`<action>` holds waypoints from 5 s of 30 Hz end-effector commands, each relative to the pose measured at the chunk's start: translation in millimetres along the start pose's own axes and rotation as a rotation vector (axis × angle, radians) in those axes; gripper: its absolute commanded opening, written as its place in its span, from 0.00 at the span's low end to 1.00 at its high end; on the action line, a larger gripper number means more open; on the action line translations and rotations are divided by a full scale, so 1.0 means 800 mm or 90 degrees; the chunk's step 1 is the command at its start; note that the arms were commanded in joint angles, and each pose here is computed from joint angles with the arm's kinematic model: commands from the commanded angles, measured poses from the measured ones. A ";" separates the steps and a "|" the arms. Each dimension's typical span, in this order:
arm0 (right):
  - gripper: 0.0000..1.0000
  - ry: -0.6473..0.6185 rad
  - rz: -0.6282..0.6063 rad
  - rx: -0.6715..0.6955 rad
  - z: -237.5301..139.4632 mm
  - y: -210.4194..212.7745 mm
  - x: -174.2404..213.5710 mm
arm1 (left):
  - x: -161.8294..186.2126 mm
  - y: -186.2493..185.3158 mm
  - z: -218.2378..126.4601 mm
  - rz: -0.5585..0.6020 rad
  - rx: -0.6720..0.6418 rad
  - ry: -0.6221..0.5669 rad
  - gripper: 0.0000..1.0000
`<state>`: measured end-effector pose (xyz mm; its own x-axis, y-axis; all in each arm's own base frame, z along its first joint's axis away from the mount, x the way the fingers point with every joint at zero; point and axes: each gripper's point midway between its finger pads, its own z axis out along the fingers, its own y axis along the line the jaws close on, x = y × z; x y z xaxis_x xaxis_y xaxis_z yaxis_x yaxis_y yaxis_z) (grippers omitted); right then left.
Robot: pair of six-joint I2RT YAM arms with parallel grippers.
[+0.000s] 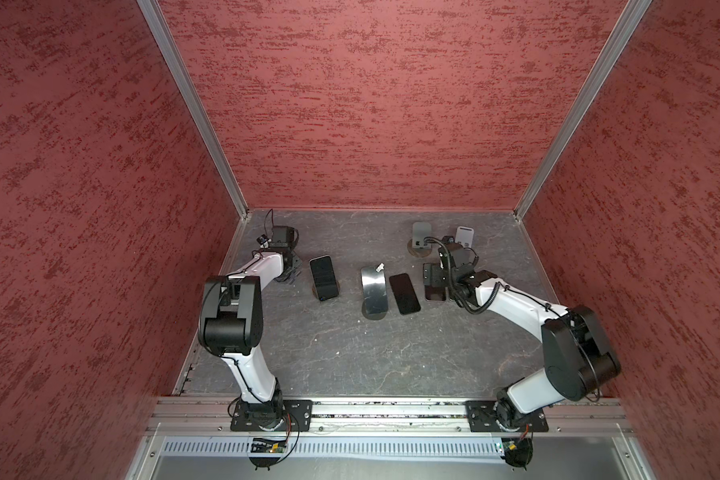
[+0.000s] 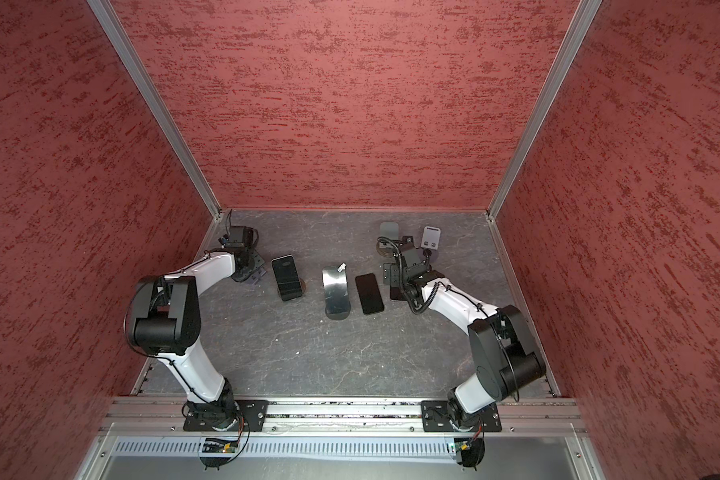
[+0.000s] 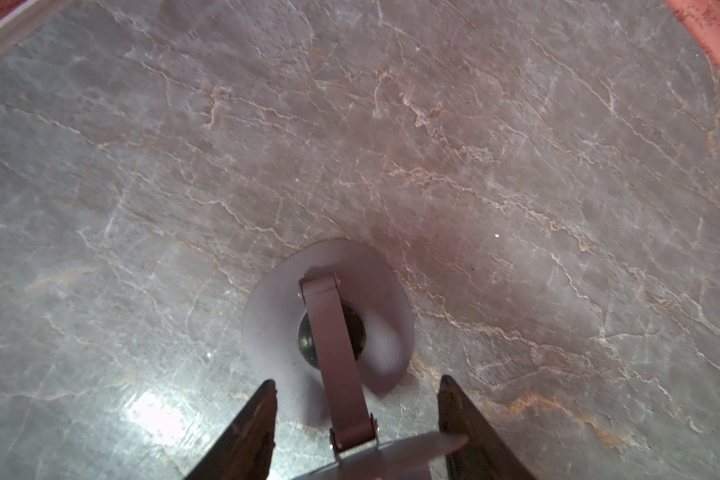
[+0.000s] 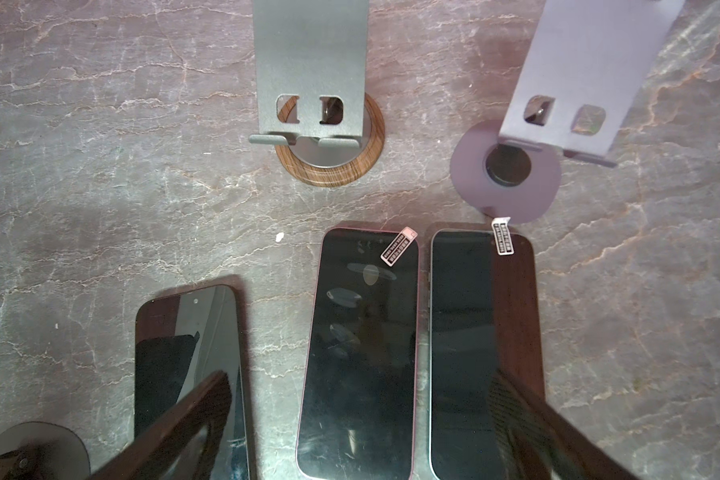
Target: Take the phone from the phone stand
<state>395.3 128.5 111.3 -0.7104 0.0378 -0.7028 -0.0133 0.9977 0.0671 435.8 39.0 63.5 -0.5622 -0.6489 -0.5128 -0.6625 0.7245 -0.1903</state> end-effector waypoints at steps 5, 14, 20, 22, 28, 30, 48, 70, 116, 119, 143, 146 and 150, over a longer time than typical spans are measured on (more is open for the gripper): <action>0.99 -0.013 0.023 0.012 -0.004 -0.005 -0.011 | 0.001 -0.003 0.011 0.004 0.000 0.009 0.77; 0.99 -0.014 0.028 0.009 -0.011 -0.007 -0.008 | -0.012 0.000 -0.010 0.009 0.002 -0.017 0.98; 0.99 -0.013 0.030 0.004 -0.014 -0.007 -0.005 | -0.025 -0.001 -0.038 0.009 0.018 -0.042 1.00; 0.99 -0.012 0.029 0.006 -0.015 -0.008 -0.004 | -0.027 0.000 -0.050 0.006 0.027 -0.051 1.00; 0.99 -0.005 0.025 -0.008 -0.018 -0.006 0.003 | -0.026 0.015 -0.082 0.005 0.036 -0.075 1.00; 0.99 -0.002 0.025 -0.013 -0.018 -0.004 0.004 | -0.020 0.018 -0.092 0.010 0.042 -0.078 1.00; 0.99 -0.015 0.005 -0.112 -0.051 0.040 -0.009 | 0.057 0.038 -0.194 0.046 0.176 -0.119 1.00; 0.99 0.007 -0.091 -0.231 -0.084 0.173 0.006 | 0.166 -0.057 -0.258 0.190 0.493 -0.018 1.00; 0.97 0.054 -0.122 -0.084 -0.027 0.269 0.066 | 0.176 -0.022 -0.257 0.237 0.478 -0.046 1.00; 0.92 0.048 -0.114 -0.085 -0.028 0.271 0.066 | 0.177 -0.021 -0.255 0.239 0.476 -0.045 1.00; 0.65 0.000 -0.084 -0.114 -0.058 0.274 0.032 | 0.186 -0.019 -0.243 0.236 0.486 -0.038 1.00; 0.65 -0.010 -0.082 -0.114 -0.068 0.270 0.024 | 0.187 -0.019 -0.242 0.236 0.487 -0.037 1.00; 0.64 -0.024 -0.066 -0.118 -0.080 0.260 0.012 | 0.187 -0.019 -0.242 0.236 0.487 -0.036 1.00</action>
<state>335.2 340.0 128.7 -0.7234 -0.1197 -0.6800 -0.2415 0.9665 0.0867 265.0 -113.8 151.7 -0.6466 -0.3471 -0.6793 0.0732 0.8581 -0.5082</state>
